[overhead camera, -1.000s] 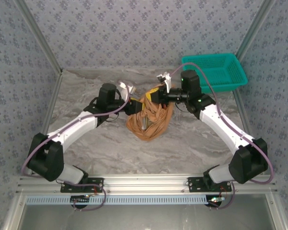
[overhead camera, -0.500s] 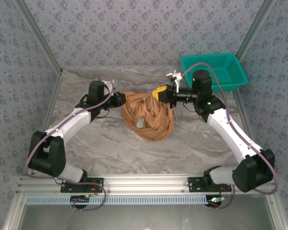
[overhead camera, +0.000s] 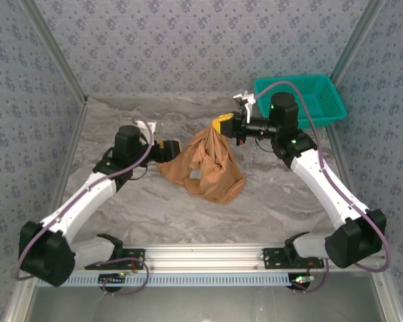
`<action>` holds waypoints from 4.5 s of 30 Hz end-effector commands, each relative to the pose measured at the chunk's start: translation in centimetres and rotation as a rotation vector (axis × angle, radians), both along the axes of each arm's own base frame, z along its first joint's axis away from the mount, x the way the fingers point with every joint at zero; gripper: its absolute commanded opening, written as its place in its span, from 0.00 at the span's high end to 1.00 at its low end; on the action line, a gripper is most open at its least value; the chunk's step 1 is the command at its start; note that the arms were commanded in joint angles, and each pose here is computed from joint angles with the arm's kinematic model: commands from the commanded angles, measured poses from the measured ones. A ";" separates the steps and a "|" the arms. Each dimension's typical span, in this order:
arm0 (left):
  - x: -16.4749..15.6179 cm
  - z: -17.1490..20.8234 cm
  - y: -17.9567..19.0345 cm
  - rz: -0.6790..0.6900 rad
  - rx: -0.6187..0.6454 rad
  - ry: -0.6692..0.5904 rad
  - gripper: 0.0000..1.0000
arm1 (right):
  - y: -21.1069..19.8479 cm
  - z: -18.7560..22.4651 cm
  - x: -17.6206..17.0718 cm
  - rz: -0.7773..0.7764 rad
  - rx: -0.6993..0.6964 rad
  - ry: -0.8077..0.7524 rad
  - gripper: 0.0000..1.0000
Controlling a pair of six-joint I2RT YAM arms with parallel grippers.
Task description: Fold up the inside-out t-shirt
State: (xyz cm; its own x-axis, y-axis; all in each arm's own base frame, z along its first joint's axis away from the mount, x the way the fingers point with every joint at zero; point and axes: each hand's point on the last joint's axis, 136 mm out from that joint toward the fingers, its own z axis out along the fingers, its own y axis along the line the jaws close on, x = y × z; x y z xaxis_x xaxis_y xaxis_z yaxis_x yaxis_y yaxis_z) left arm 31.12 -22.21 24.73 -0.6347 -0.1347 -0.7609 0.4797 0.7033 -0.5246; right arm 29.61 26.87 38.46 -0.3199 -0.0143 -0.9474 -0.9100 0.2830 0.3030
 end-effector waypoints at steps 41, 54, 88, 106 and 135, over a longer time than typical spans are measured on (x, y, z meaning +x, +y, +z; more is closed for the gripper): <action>1.6 11.1 11.1 0.468 -0.245 -0.167 1.00 | -11.8 0.7 4.5 -0.636 -0.003 -0.020 1.00; -2.7 20.6 3.3 -0.017 -0.388 -0.392 1.00 | -10.0 -6.4 7.8 -0.707 -0.203 0.168 1.00; -2.2 20.3 2.1 -0.004 -0.320 -0.349 1.00 | 6.1 -14.5 -1.1 -0.014 -0.326 -0.108 0.38; -0.2 18.7 4.4 0.167 -0.234 -0.342 1.00 | -0.4 -7.3 1.7 -0.273 -0.328 -0.221 1.00; -1.2 34.1 -9.1 -0.159 -0.219 -0.568 1.00 | -22.2 24.7 -3.8 -1.136 -0.055 -0.459 1.00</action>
State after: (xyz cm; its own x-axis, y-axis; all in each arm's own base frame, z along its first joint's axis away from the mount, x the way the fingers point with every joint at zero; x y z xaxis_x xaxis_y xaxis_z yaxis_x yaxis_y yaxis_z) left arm 31.65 -33.15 54.43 -0.2507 -0.2513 -0.9349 0.7976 0.4937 -0.3466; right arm 27.18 5.30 60.79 0.1394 -0.0190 -0.9900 -0.1706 0.9844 -0.0429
